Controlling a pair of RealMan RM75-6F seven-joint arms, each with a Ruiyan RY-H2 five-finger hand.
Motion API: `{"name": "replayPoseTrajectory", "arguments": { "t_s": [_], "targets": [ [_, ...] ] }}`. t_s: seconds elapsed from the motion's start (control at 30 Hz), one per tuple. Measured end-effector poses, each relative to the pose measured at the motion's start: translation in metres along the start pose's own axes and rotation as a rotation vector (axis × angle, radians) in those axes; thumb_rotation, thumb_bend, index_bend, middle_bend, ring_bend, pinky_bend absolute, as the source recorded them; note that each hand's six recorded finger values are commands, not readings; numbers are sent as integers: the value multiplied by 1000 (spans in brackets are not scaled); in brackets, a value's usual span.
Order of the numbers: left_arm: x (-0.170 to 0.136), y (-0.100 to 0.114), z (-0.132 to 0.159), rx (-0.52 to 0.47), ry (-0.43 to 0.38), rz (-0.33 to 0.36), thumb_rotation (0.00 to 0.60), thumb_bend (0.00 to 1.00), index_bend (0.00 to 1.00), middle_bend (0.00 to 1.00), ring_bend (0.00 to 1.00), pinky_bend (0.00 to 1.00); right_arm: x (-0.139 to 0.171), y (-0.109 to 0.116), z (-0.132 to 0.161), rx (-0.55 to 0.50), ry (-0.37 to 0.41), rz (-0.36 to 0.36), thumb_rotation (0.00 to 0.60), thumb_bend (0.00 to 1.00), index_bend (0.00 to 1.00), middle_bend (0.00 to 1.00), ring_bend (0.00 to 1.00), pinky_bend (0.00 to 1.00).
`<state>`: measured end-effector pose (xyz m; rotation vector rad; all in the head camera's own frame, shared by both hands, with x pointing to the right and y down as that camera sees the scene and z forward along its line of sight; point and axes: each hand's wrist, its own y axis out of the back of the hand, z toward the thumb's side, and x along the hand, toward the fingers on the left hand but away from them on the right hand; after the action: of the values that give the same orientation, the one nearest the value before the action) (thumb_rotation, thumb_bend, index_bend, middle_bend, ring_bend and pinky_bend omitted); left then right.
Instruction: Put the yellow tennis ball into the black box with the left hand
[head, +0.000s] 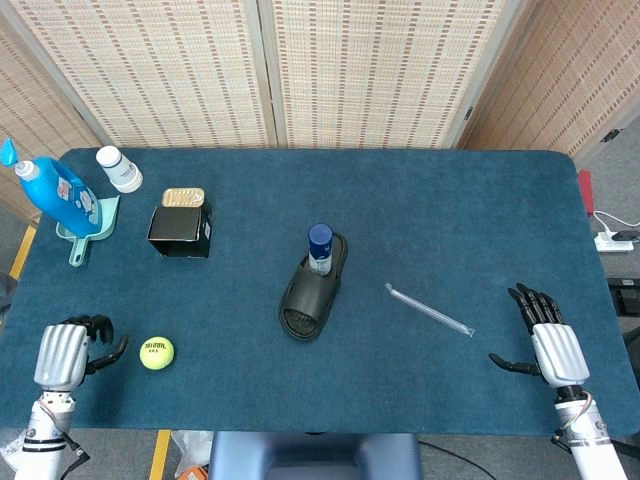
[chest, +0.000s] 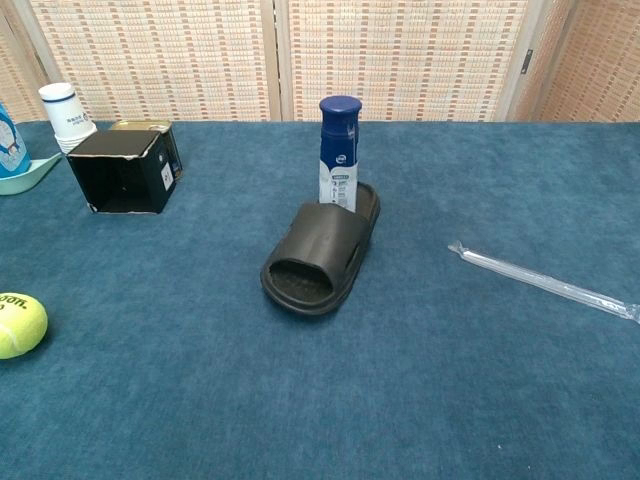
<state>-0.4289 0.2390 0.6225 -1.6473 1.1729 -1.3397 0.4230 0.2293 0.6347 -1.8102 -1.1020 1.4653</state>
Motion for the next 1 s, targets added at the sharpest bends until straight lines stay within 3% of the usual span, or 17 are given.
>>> {"name": "replayPoseTrajectory", "arguments": {
  "t_s": [0.03, 0.13, 0.23, 0.47, 0.63, 0.8, 1.0],
  "targets": [
    [-5, -4, -1, 0, 3, -24, 597, 431, 1000, 1000, 1000, 1000, 0, 0, 0, -1, 1, 1, 600, 0, 0, 0, 0, 0],
    [-28, -16, -3, 30, 14, -93, 600, 608, 1000, 1000, 1000, 1000, 0, 0, -1, 0, 1, 2, 600, 0, 0, 0, 0, 0],
    [-59, -28, -10, 90, 27, -148, 600, 658, 1000, 1000, 1000, 1000, 0, -1, 0, 3, 4, 6, 600, 0, 0, 0, 0, 0],
    [-102, -59, -14, 147, 11, -195, 600, 674, 1000, 1000, 1000, 1000, 1, -1, 0, 3, 7, 8, 600, 0, 0, 0, 0, 0],
    [-118, -87, 10, 118, -41, -202, 600, 674, 1000, 1000, 1000, 1000, 1, -1, 0, 2, 6, 11, 600, 0, 0, 0, 0, 0],
    [-122, -100, 36, 70, -93, -199, 600, 675, 1000, 1000, 1000, 1000, 0, -2, 0, 5, 8, 18, 600, 0, 0, 0, 0, 0],
    [-112, -108, 45, 60, -112, -207, 600, 675, 1000, 1000, 1000, 1000, 0, -1, -1, -1, 5, 15, 600, 0, 0, 0, 0, 0]
  ]
}}
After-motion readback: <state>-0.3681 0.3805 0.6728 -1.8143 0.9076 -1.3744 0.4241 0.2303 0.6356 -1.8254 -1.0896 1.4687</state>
